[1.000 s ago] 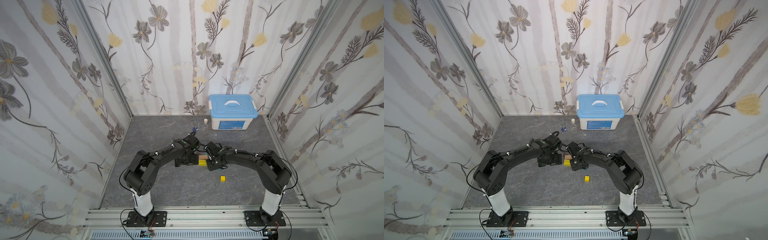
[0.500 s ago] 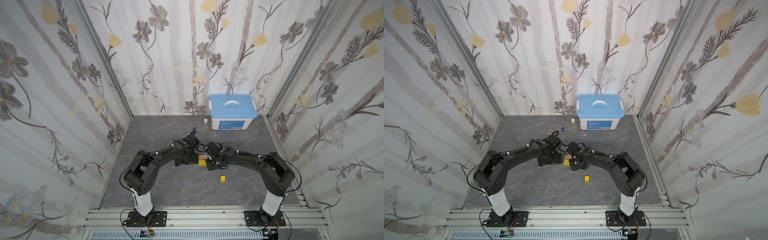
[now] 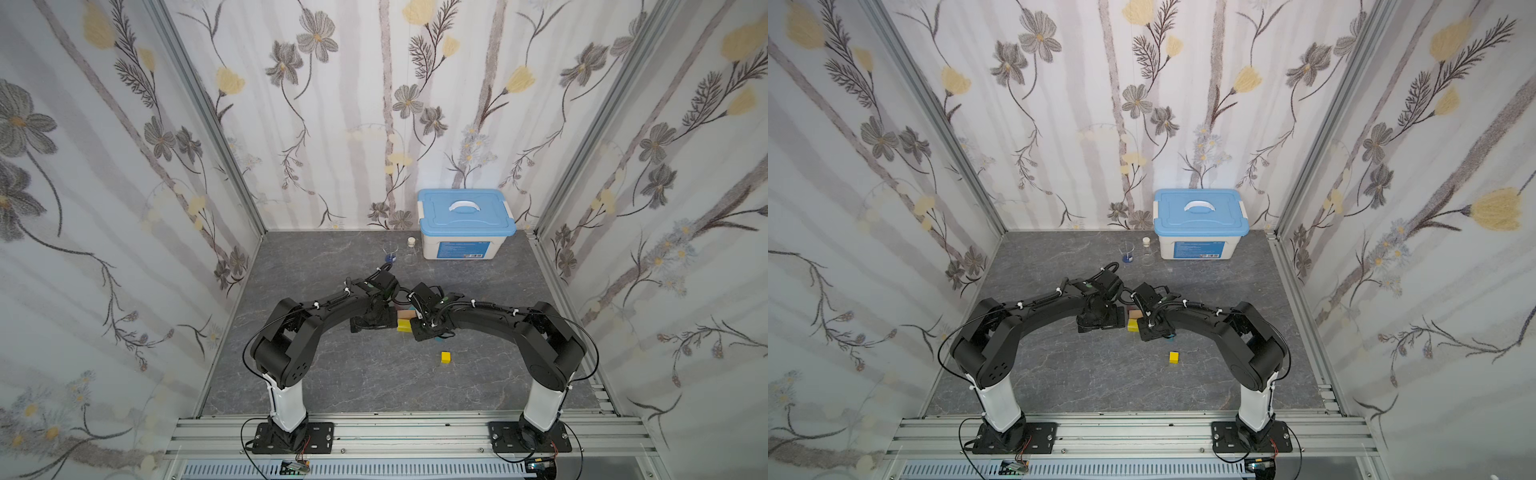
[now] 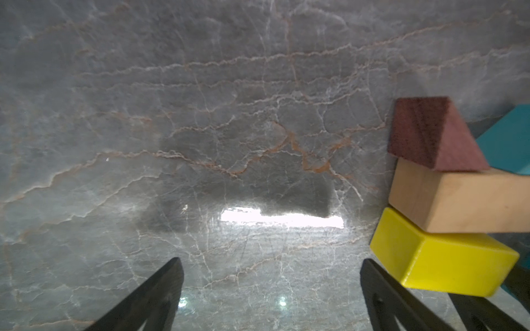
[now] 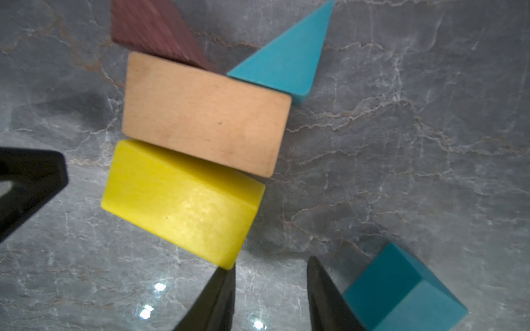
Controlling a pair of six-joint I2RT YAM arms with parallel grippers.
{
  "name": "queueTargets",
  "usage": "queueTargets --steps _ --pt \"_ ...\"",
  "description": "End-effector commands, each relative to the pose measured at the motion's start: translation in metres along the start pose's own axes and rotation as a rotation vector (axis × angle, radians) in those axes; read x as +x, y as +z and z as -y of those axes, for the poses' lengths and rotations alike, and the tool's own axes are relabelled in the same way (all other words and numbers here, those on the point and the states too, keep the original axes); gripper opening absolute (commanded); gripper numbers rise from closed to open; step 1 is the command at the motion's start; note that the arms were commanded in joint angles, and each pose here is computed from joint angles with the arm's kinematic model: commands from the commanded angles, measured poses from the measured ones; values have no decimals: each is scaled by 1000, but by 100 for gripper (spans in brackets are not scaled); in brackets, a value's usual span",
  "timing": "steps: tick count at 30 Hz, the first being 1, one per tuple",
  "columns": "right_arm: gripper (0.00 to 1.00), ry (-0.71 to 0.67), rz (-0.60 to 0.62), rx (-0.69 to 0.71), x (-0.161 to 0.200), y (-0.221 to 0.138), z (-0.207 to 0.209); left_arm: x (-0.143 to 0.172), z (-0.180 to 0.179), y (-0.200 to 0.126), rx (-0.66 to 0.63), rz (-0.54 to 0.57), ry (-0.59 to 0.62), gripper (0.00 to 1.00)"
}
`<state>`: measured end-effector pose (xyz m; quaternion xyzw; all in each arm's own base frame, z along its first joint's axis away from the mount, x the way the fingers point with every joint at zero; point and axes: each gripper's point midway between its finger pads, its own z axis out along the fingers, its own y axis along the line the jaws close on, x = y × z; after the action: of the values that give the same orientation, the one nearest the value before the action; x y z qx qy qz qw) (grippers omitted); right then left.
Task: Assemble a carrot with building blocks
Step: Assemble the building block at the center of the board.
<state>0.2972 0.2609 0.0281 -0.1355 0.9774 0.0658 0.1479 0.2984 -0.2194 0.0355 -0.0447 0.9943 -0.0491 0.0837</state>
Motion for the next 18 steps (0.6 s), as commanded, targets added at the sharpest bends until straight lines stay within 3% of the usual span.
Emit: queueTargets --steps 1,18 --pt "41 21 96 -13 -24 -4 -5 4 -6 2 -25 -16 8 99" --pt "41 35 107 -20 -29 -7 -4 5 -7 12 -26 -35 13 100"
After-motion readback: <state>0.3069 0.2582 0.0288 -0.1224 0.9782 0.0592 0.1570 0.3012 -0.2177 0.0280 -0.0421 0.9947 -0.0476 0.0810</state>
